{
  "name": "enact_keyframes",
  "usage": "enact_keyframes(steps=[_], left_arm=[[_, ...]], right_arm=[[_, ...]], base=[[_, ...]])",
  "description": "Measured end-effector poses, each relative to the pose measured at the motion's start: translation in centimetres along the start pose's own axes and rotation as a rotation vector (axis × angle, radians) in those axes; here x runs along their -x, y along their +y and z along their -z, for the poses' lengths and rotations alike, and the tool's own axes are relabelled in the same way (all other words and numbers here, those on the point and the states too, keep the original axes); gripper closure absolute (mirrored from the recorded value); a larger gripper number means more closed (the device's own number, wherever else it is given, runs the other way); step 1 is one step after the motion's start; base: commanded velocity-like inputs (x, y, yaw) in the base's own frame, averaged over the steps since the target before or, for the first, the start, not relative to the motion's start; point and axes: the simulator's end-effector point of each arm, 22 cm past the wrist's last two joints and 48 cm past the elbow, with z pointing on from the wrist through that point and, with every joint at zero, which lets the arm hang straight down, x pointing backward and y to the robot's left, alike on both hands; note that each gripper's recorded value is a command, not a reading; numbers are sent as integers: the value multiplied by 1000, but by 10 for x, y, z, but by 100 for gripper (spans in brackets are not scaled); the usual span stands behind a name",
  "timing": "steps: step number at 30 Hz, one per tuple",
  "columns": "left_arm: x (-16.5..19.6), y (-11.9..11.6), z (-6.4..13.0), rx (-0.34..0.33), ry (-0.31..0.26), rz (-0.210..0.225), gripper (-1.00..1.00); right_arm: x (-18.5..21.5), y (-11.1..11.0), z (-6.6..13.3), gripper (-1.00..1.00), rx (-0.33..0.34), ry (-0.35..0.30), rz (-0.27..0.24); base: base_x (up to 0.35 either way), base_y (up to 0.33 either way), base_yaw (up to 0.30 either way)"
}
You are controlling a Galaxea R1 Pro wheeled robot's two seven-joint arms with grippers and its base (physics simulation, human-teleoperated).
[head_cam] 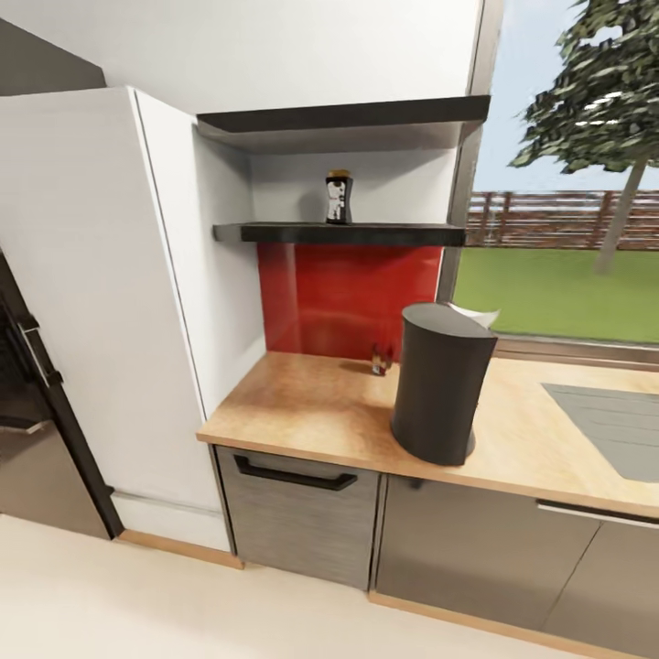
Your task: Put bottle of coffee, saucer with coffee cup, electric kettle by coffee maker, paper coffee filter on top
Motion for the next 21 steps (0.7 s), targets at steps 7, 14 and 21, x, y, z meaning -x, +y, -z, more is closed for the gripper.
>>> enact_keyframes(steps=[7,14,21], left_arm=[[0,0,0,1,3,-1,-100],[0,0,0,1,2,-1,-100],[1,-1,0,0,1,0,-100]], right_arm=[[0,-3,0,-100,-2,2,-2],[0,-4,0,-100,-2,2,-2],[0,-4,0,-100,-4,2,-2]], base=[[81,300,-136],[3,135,-266],[-57,7,-233]])
